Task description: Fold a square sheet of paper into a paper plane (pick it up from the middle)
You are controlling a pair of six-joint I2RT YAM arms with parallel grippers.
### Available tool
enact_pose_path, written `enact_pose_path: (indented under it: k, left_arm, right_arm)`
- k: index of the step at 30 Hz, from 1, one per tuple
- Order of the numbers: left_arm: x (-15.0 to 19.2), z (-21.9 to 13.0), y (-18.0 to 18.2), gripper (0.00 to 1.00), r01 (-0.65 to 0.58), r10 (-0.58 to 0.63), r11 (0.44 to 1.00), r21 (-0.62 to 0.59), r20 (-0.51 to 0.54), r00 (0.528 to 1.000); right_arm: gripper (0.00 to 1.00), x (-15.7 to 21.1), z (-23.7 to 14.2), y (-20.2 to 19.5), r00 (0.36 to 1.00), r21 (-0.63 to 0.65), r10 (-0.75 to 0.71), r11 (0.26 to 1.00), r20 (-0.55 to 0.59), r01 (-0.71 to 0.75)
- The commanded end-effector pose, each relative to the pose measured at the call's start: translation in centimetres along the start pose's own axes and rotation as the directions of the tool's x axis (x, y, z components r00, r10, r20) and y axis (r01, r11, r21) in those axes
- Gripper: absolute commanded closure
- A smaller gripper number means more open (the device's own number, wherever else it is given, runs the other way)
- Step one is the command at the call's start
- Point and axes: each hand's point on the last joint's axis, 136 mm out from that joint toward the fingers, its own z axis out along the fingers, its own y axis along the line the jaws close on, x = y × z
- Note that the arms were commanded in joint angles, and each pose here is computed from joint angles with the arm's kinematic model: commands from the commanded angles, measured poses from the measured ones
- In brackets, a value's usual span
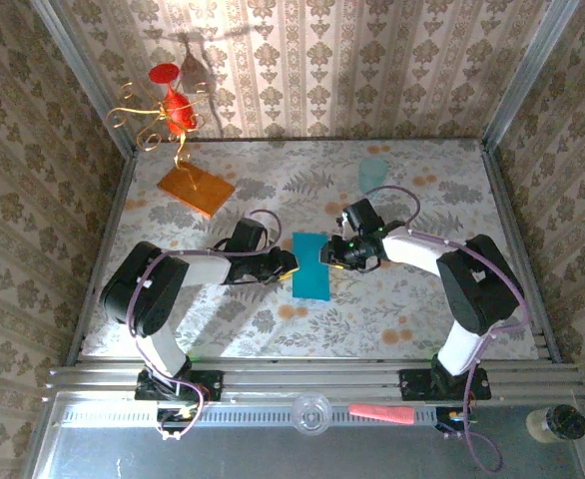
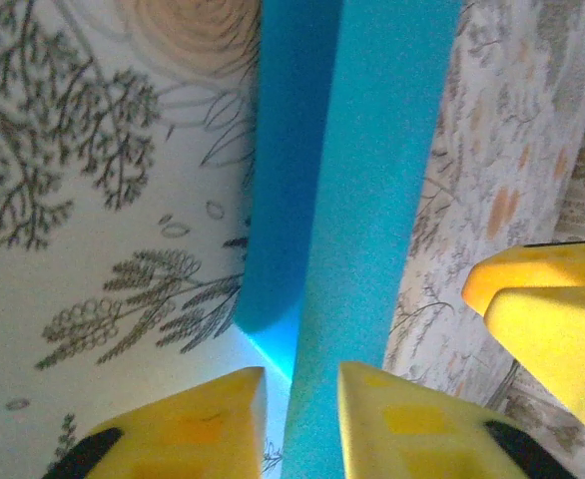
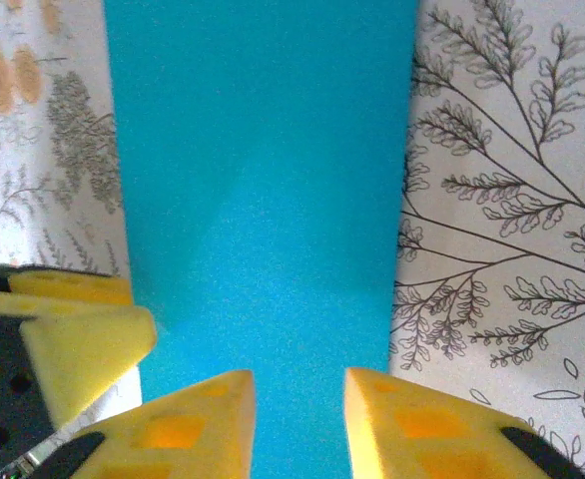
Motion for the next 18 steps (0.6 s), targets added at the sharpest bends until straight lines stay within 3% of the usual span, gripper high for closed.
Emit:
enact_pose_path:
  k: [1,11,18]
  left_arm:
    - [-1.0,0.1,-1.4,0.79,-0.033,0.033,0.998,0.062,0.003,0.999]
    - [-1.6,-0.3,-1.9,0.97,-0.031,0.029,0.998,0.061,0.026,0.999]
    - [-2.2,-1.5,-1.3,1.0,0.001,-0.002,1.0,0.022,0.076,0.997]
  right_arm:
    - [0.6,-0.9,-1.3,0.7,0.998,-0.022,-0.028,0.999,0.064,0.029]
    - [0.26,-1.7,-4.7,1.4,0.948,0.006,-0.222,0.974,0.226,0.227]
    - [0.2,-0.9,-5.8,2.6,0.827,0.141,-0.482,0.876,0.291,0.461]
